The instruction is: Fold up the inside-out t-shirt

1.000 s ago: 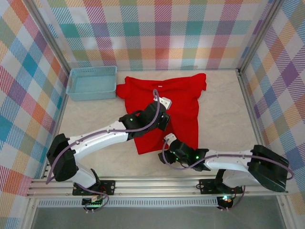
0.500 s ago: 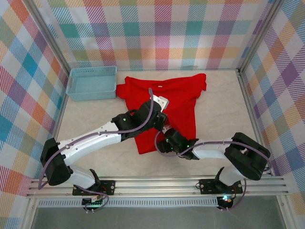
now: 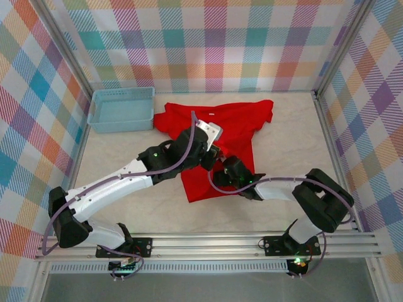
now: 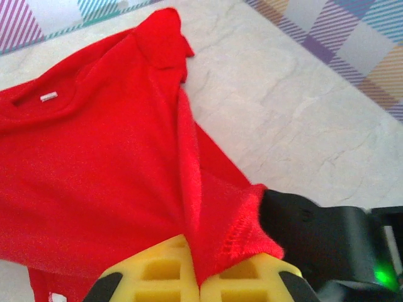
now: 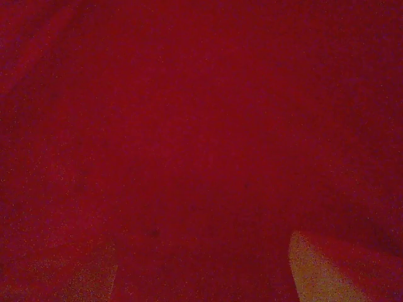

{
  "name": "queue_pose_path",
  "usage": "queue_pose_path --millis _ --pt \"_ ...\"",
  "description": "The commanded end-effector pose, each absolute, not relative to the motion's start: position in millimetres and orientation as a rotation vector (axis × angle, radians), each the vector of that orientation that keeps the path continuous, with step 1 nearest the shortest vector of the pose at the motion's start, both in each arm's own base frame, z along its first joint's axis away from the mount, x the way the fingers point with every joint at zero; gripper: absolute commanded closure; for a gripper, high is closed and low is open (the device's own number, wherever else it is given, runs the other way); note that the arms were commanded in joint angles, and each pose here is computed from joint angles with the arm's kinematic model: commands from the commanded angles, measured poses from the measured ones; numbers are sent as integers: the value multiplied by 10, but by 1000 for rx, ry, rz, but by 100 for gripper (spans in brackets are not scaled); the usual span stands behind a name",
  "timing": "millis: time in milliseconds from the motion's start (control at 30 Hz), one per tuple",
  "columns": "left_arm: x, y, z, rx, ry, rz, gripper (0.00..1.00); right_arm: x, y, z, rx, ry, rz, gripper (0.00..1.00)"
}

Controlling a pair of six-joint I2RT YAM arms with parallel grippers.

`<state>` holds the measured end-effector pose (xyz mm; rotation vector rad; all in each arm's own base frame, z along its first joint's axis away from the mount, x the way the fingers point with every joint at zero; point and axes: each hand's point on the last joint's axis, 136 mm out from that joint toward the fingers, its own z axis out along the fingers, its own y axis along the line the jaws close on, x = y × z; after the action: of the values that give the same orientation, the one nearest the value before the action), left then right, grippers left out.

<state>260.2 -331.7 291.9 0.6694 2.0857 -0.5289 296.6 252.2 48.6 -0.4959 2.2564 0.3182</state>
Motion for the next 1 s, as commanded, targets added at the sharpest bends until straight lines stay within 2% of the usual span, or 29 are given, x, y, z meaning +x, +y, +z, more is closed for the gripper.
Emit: queue_pose_path --millis 0,267,400,533,967 --pt "2504 -3297 3312 695 2014 -607 97 3240 2699 743 -489 2124 348 27" --pt "2457 -3346 3604 706 1985 -664 95 3591 2833 768 -437 2117 325 27" --pt "2495 -3351 3814 646 1971 -665 95 3809 2771 685 -293 2197 357 26" --pt "2577 -3396 4019 586 1983 -618 100 4055 2773 668 -183 2255 421 19" --pt "2098 -3699 4603 631 1852 -728 100 4644 2573 474 43 2454 231 17"
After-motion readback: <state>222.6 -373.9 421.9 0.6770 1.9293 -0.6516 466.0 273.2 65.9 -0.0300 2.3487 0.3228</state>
